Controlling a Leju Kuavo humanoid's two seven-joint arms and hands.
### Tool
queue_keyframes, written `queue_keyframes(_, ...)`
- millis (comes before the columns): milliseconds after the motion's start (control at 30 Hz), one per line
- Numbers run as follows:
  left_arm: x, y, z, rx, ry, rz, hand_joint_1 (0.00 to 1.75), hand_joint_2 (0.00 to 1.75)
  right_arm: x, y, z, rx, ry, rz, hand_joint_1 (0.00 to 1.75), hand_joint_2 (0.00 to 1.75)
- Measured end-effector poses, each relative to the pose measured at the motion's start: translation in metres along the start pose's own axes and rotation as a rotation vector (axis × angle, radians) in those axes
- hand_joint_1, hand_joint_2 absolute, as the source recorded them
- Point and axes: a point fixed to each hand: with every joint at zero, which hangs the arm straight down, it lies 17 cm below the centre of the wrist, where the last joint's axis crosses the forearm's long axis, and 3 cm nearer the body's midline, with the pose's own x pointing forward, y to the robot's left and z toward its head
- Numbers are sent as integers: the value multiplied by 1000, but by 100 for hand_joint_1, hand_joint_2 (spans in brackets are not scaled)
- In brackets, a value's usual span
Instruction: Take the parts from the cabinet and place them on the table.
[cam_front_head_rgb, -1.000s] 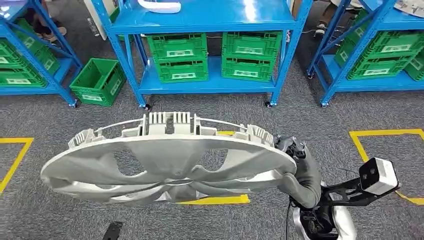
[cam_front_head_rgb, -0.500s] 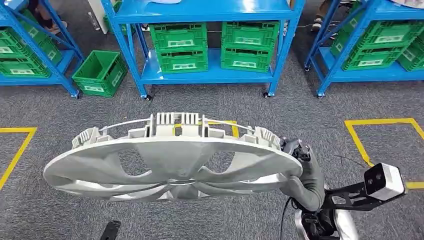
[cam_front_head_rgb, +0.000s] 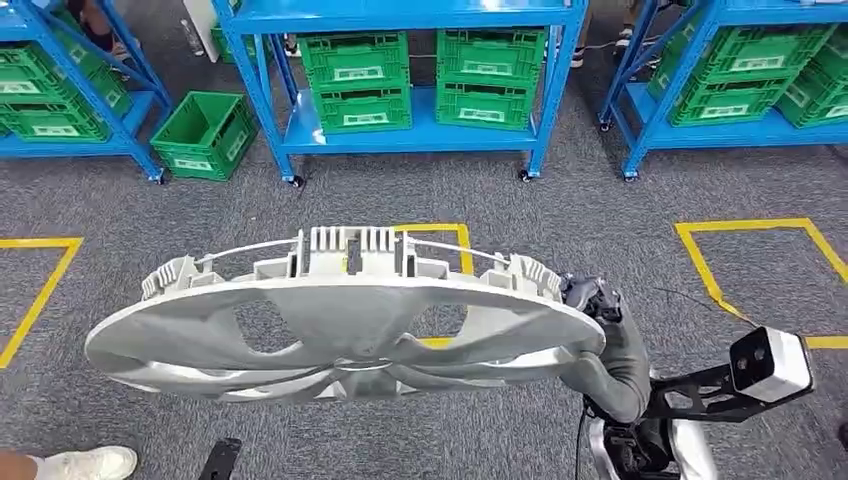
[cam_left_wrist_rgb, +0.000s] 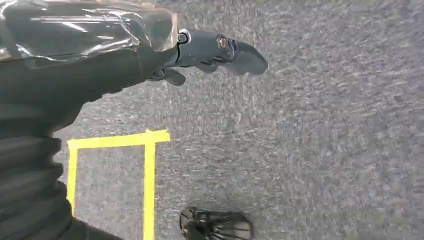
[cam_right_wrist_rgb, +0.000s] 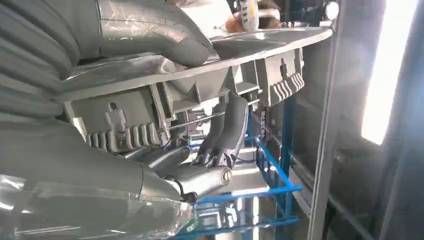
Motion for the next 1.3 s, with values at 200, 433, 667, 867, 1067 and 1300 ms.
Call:
queue_keyframes(200, -3, -8, 3, -14, 8, 4, 0, 175, 5, 1, 1, 9, -17, -1, 175, 175)
queue_keyframes(433, -7, -16, 5, -34, 15, 11, 0, 175, 6, 1, 3, 7, -21, -1, 175, 175)
queue_keyframes(667, -15, -16, 7, -33, 26, 11, 0, 175, 7, 4, 2, 11, -28, 4, 175, 175)
queue_keyframes(867, -16, -17, 8, -34, 29, 14, 0, 175, 8, 6, 2, 11, -35, 3, 175, 175)
queue_keyframes(1067, -18, -8, 5, -20, 27, 12, 0, 175, 12, 11, -1, 23, -52, 8, 175, 175)
queue_keyframes(1300, -13, -18, 7, -37, 17, 18, 0, 175, 15, 12, 0, 30, -54, 21, 175, 175)
